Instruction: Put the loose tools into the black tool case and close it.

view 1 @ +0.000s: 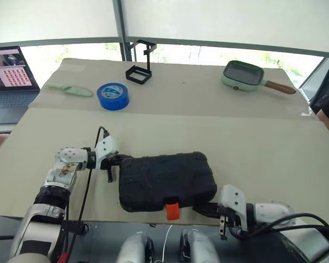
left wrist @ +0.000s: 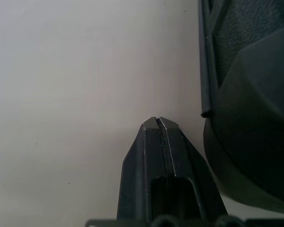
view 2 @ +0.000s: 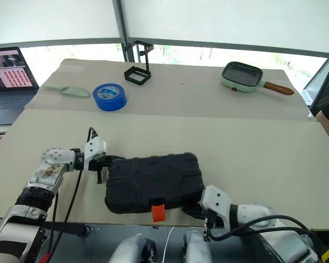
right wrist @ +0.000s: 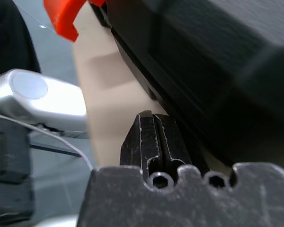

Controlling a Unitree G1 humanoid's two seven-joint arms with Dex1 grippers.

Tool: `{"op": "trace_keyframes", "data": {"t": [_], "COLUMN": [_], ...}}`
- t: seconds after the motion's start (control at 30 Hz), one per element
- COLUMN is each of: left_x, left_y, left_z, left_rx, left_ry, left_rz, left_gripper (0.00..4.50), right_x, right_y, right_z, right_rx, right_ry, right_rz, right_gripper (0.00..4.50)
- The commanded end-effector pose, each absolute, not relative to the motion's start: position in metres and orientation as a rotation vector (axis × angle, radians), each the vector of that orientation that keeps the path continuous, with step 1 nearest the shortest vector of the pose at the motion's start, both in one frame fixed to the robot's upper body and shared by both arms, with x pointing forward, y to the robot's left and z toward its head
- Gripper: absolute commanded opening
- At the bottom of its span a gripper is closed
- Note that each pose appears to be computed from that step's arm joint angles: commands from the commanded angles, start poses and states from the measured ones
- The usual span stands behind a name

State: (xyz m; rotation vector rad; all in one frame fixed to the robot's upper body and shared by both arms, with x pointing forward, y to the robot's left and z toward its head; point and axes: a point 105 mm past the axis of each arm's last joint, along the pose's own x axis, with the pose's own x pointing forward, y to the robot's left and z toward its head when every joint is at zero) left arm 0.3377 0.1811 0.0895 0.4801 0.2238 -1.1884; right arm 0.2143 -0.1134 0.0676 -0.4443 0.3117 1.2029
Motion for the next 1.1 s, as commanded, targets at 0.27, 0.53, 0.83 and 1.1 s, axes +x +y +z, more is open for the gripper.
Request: {"op": "trace_keyframes", "data": {"t": [0.27, 0.53, 0.83, 1.1], "left_x": [0.331, 0.338, 0.326, 0.31], "left_y": [0.219, 0.218, 0.098, 0.078], "left_z": [0.099, 0.16, 0.155, 0.073], "left_rx": [0.277, 0.173, 0.283, 0.489], "left_ry": [0.174, -0.014, 0.074, 0.286], "left_rz": [-0.914, -0.866, -1.249, -1.358], "left_gripper": [0.0, 0.0, 0.0, 0.0], "right_x": [0.312, 0.316, 0.271, 0.238], "right_y": [-0.111, -0.122, -0.146, -0.116], "right_z": [0.087, 0.112, 0.115, 0.111], "right_rx": [-0.528, -0.557, -0.415, -0.291], "right_ry": [0.182, 0.109, 0.061, 0.073], "right_rz": [0.916, 0.958, 1.015, 1.128], "right_gripper": [0.01, 0.01, 0.01, 0.01]}}
